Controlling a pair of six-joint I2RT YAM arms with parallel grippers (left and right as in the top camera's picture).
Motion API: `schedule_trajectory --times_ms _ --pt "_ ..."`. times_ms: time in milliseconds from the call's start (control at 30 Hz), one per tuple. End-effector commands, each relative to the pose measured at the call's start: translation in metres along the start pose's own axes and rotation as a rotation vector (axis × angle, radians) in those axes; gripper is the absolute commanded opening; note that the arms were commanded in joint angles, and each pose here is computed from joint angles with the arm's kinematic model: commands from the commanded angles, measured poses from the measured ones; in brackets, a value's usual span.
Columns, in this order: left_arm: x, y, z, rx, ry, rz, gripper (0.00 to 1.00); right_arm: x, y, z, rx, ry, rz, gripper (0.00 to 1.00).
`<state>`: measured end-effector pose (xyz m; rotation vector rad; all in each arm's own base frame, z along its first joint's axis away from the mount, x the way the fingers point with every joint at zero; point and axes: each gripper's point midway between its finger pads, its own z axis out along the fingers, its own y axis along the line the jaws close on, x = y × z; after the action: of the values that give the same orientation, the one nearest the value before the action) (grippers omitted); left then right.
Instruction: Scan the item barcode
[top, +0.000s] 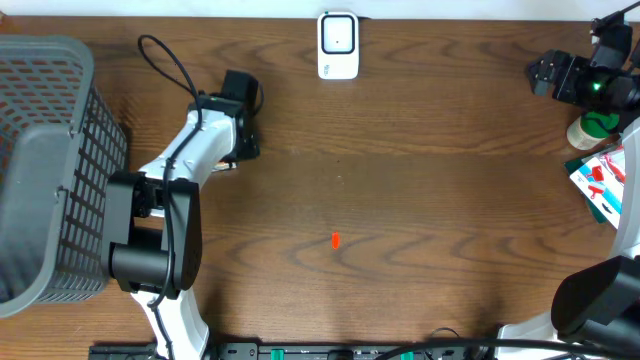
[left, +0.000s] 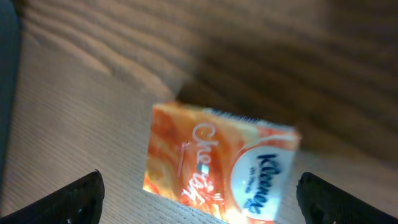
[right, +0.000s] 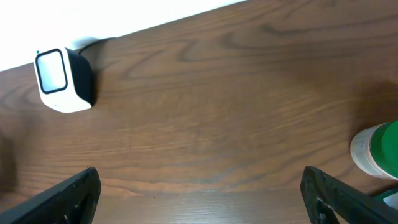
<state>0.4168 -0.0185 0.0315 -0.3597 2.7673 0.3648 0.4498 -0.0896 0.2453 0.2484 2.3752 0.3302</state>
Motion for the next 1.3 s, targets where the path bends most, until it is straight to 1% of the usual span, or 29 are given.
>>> schedule_trajectory --times_ms 0,200,433,1000,1033,1067,1167,1267 --pt "0.007 0.005 0.007 -0.019 0.009 -0.023 0.98 0.001 0.003 0.003 -0.003 0.007 -0.025 0.99" --pt "0.007 0.001 0.010 0.000 -0.003 -0.030 0.98 0.002 0.003 0.003 -0.003 0.010 -0.023 0.99" --pt "0.013 -0.013 0.019 0.076 -0.003 -0.039 0.98 0.005 0.002 0.002 0.001 0.022 -0.026 0.99" --pt "0.016 -0.003 0.028 0.068 0.000 -0.065 0.99 0.007 0.002 0.002 0.000 0.031 -0.022 0.99" --pt "0.016 -0.003 0.028 0.068 0.000 -0.065 0.97 0.007 0.002 0.002 0.000 0.031 -0.022 0.99" --pt "0.015 -0.003 0.028 0.069 -0.001 -0.066 0.92 0.008 0.002 0.002 0.000 0.032 -0.021 0.99" --pt "0.014 -0.006 0.027 0.086 -0.002 -0.067 0.89 0.008 0.003 0.002 0.000 0.034 -0.021 0.99" --pt "0.014 -0.011 0.027 0.110 -0.001 -0.069 0.79 0.008 0.003 0.002 0.000 0.034 -0.021 0.99"
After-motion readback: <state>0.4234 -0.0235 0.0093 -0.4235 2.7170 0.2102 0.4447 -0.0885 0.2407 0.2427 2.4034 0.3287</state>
